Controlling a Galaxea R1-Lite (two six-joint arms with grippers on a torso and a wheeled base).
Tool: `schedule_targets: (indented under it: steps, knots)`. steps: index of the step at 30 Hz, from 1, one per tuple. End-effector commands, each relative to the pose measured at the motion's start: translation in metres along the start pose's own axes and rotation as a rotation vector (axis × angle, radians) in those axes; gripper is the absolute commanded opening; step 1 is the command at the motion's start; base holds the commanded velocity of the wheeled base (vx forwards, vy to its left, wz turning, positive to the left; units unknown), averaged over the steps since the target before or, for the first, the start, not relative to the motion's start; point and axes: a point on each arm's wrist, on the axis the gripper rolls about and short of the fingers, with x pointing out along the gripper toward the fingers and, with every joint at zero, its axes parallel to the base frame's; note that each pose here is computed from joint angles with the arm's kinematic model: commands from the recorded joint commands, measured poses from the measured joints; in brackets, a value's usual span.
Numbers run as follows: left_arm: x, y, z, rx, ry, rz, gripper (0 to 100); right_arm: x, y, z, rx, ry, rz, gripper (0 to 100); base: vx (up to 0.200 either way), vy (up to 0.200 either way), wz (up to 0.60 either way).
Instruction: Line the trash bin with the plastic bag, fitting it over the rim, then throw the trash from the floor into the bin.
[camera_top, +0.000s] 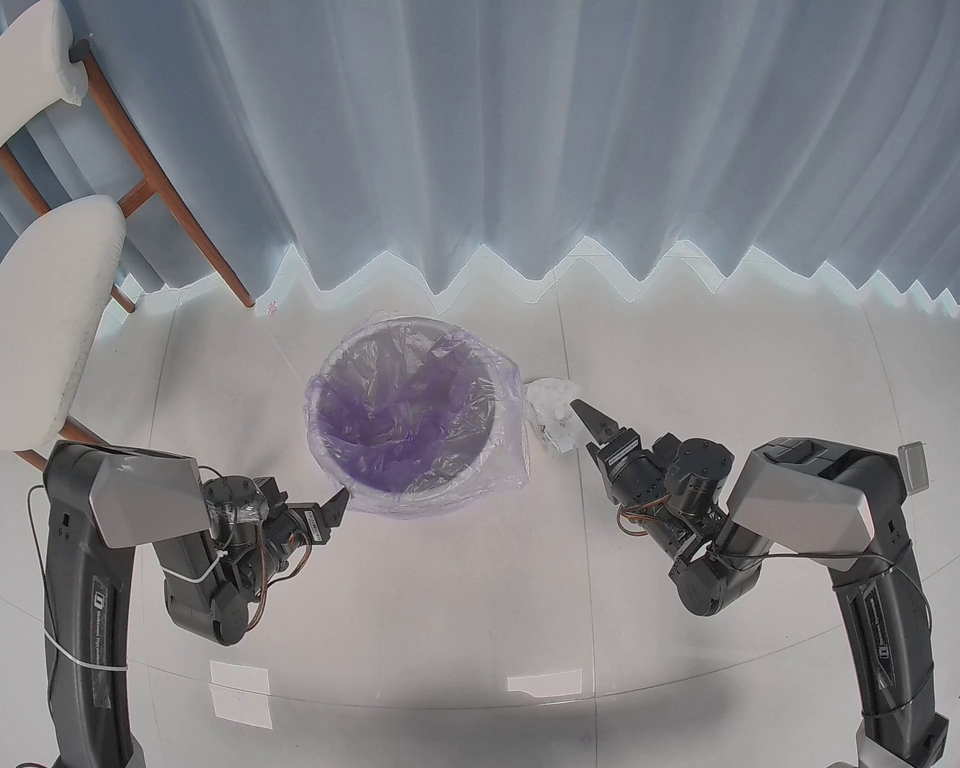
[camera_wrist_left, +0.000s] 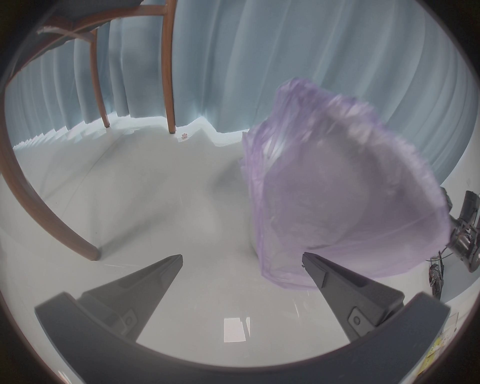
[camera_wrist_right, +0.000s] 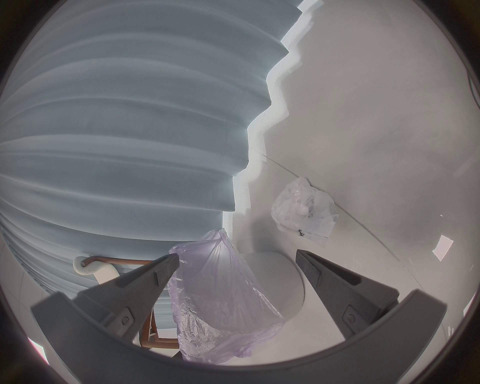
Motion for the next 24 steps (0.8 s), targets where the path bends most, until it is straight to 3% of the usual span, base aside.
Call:
schedule_targets:
  steps: [1, 13, 18, 24]
  knots:
    - [-0.032, -0.008, 0.029, 0.014, -0.034, -0.008, 100, 0.001, 0.0, 0.0, -0.006, -0.007, 0.016, 100, 0.0, 0.0, 0.0]
    - [-0.115, -0.022, 0.082, 0.012, -0.114, -0.029, 100, 0.001, -0.004, -0.002, -0.045, -0.005, 0.007, 100, 0.0, 0.0, 0.0]
    - [-0.164, -0.029, 0.107, -0.017, -0.207, -0.063, 100, -0.002, 0.0, -0.001, -0.05, -0.007, 0.004, 100, 0.0, 0.0, 0.0]
    - [-0.215, -0.051, 0.096, -0.056, -0.165, -0.189, 100, -0.023, 0.027, 0.002, -0.034, 0.031, -0.004, 100, 0.0, 0.0, 0.0]
